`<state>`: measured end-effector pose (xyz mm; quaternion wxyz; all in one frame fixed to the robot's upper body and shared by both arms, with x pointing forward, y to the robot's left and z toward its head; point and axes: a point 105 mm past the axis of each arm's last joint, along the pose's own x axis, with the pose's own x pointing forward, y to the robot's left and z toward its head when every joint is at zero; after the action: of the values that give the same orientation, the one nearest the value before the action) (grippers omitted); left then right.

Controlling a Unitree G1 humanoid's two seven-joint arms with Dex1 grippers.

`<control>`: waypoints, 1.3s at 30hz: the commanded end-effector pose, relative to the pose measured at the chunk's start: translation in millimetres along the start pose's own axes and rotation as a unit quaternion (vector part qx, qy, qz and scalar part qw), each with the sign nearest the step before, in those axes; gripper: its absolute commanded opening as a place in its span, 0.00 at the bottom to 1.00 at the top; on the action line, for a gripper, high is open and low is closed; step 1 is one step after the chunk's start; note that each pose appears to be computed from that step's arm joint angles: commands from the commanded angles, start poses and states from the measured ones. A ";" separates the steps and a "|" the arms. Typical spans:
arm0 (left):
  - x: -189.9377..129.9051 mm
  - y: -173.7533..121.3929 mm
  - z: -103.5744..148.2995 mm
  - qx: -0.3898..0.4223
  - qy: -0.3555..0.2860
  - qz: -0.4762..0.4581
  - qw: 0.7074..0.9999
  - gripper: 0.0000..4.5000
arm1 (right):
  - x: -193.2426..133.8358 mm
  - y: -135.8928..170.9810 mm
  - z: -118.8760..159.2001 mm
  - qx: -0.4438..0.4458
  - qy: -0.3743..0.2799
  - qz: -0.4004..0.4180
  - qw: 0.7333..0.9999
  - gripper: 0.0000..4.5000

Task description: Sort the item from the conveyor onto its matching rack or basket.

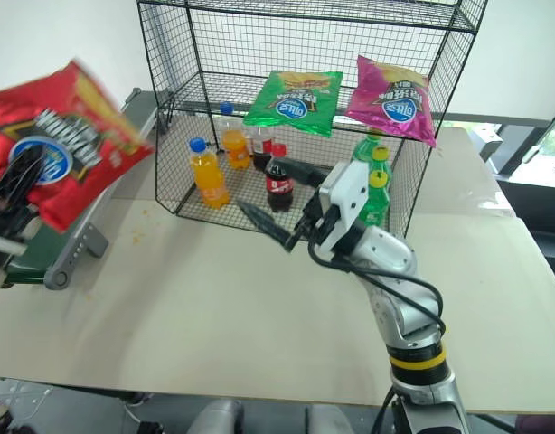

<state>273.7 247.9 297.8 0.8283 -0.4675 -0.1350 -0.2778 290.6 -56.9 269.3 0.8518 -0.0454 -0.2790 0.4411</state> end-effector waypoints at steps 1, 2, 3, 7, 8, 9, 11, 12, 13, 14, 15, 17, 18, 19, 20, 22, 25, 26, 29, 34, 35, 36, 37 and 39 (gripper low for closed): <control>32.2 -25.9 -17.1 -0.029 0.031 -0.064 0.997 0.01 | 3.6 -5.4 34.0 -0.050 -0.053 -0.041 0.996 1.00; 41.8 -27.9 -22.9 -0.050 0.038 -0.074 0.995 0.01 | 3.9 -6.3 36.7 -0.055 -0.056 -0.050 0.996 1.00; 50.1 -29.4 -28.6 -0.069 0.044 -0.083 0.993 0.01 | 4.0 -7.1 38.7 -0.058 -0.057 -0.059 0.995 1.00; 73.1 -26.8 -63.0 -0.144 0.085 -0.091 0.982 0.01 | 2.2 -8.8 44.5 -0.075 -0.058 -0.083 0.992 1.00; 77.0 -26.5 -67.6 -0.160 0.088 -0.092 0.979 0.01 | 1.8 -9.0 45.7 -0.078 -0.059 -0.088 0.991 1.00; 83.1 -25.2 -70.8 -0.187 0.081 -0.091 0.975 0.01 | 1.2 -9.5 47.9 -0.083 -0.060 -0.093 0.990 1.00; 91.9 -24.3 -76.1 -0.225 0.075 -0.091 0.967 0.01 | 0.7 -10.5 52.2 -0.091 -0.062 -0.102 0.989 1.00; 94.7 -24.1 -79.4 -0.237 0.076 -0.090 0.964 0.01 | 0.6 -10.9 54.1 -0.094 -0.063 -0.106 0.988 1.00; 96.9 -23.5 -83.8 -0.247 0.080 -0.089 0.962 0.01 | 0.6 -11.4 55.4 -0.097 -0.064 -0.109 0.987 1.00; 98.8 -23.4 -90.1 -0.257 0.088 -0.089 0.958 0.01 | 0.4 -11.8 56.8 -0.101 -0.064 -0.113 0.986 1.00; 102.2 -21.4 -94.4 -0.277 0.085 -0.088 0.953 0.01 | -0.2 -12.0 57.7 -0.104 -0.063 -0.117 0.986 1.00; 108.7 -16.1 -97.2 -0.307 0.074 -0.083 0.945 0.01 | -1.2 -11.5 58.3 -0.107 -0.060 -0.122 0.985 1.00; 112.2 -13.0 -94.7 -0.321 0.061 -0.081 0.942 0.01 | -1.5 -10.9 58.3 -0.107 -0.059 -0.124 0.985 1.00; 116.7 -7.9 -89.7 -0.335 0.042 -0.075 0.938 0.01 | -1.5 -10.1 58.5 -0.108 -0.058 -0.124 0.985 1.00; 119.6 -4.3 -86.4 -0.344 0.028 -0.071 0.936 0.01 | -1.5 -9.5 58.6 -0.108 -0.057 -0.124 0.985 1.00; 128.8 6.5 -74.4 -0.358 -0.014 -0.062 0.931 0.01 | -1.6 -9.6 58.9 -0.109 -0.056 -0.125 0.984 1.00; 138.0 16.4 -59.2 -0.364 -0.060 -0.059 0.927 0.01 | -1.2 -10.1 59.5 -0.111 -0.055 -0.126 0.984 1.00; 140.1 18.8 -55.1 -0.365 -0.071 -0.058 0.926 0.01 | -1.0 -10.1 59.6 -0.111 -0.055 -0.126 0.984 1.00; 147.6 26.7 -44.7 -0.363 -0.100 -0.060 0.925 0.01 | -0.2 -10.8 59.4 -0.112 -0.053 -0.125 0.984 1.00; 172.8 54.9 -62.2 -0.334 -0.099 0.003 0.938 0.01 | 5.1 -11.1 59.4 -0.126 -0.048 -0.116 0.984 1.00; 179.3 60.1 -68.9 -0.316 -0.094 0.024 0.944 0.01 | 6.2 -13.8 57.3 -0.140 -0.036 -0.120 0.982 1.00; 184.7 60.9 -73.5 -0.311 -0.088 0.031 0.946 0.01 | 7.0 -15.5 56.5 -0.147 -0.032 -0.122 0.981 1.00; 190.6 58.7 -74.9 -0.312 -0.088 0.030 0.946 0.01 | 7.7 -17.6 56.8 -0.148 -0.032 -0.127 0.980 1.00; 199.8 53.4 -74.3 -0.315 -0.092 0.027 0.944 0.01 | 9.0 -20.3 58.4 -0.145 -0.036 -0.136 0.980 1.00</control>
<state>463.9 147.0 291.0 0.6279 -0.7434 -0.0814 -0.2157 281.4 -70.5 319.9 0.8796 -0.1162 -0.3592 0.2896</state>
